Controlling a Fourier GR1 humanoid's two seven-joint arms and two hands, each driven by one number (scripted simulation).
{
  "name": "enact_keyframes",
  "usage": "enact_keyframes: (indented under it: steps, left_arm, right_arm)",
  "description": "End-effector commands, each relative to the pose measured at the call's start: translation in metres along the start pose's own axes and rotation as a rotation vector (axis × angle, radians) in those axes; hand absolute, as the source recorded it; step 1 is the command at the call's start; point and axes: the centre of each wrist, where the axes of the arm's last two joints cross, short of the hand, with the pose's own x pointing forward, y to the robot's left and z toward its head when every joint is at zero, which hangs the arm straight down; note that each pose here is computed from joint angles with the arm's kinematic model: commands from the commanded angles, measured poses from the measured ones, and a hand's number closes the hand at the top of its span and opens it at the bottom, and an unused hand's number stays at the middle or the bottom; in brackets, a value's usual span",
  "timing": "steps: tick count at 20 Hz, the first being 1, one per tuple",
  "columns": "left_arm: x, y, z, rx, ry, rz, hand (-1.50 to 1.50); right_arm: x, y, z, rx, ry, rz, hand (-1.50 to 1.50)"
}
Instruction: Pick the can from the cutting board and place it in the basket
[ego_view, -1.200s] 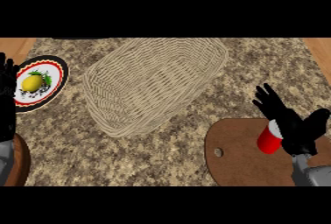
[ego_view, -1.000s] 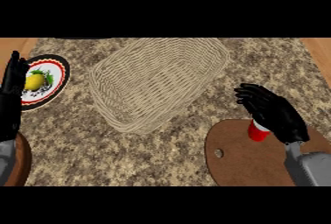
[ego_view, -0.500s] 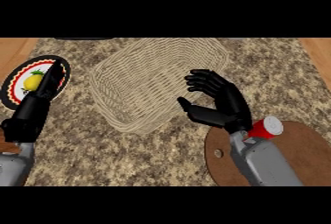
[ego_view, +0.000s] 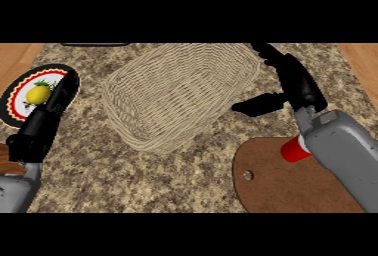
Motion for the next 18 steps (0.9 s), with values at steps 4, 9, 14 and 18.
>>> enact_keyframes:
  steps: [4,9,14,18]
  left_arm:
    - [0.007,-0.008,-0.011,-0.001,-0.016,0.009,0.0]
    - [0.002,-0.01,-0.002,-0.018,-0.004,0.011,0.0]
    - [0.001,0.006,-0.007,-0.001,-0.005,0.001,0.0]
    - [-0.001,-0.001,-0.005,0.004,-0.013,0.009,0.0]
  right_arm:
    - [0.041,-0.044,-0.002,0.296,0.174,0.543,-1.5]
    - [0.07,-0.083,-0.01,0.551,0.25,0.628,-1.5]
    - [0.063,-0.107,-0.02,0.656,0.341,0.66,-1.5]
    - [0.05,-0.112,-0.027,0.698,0.38,0.666,-1.5]
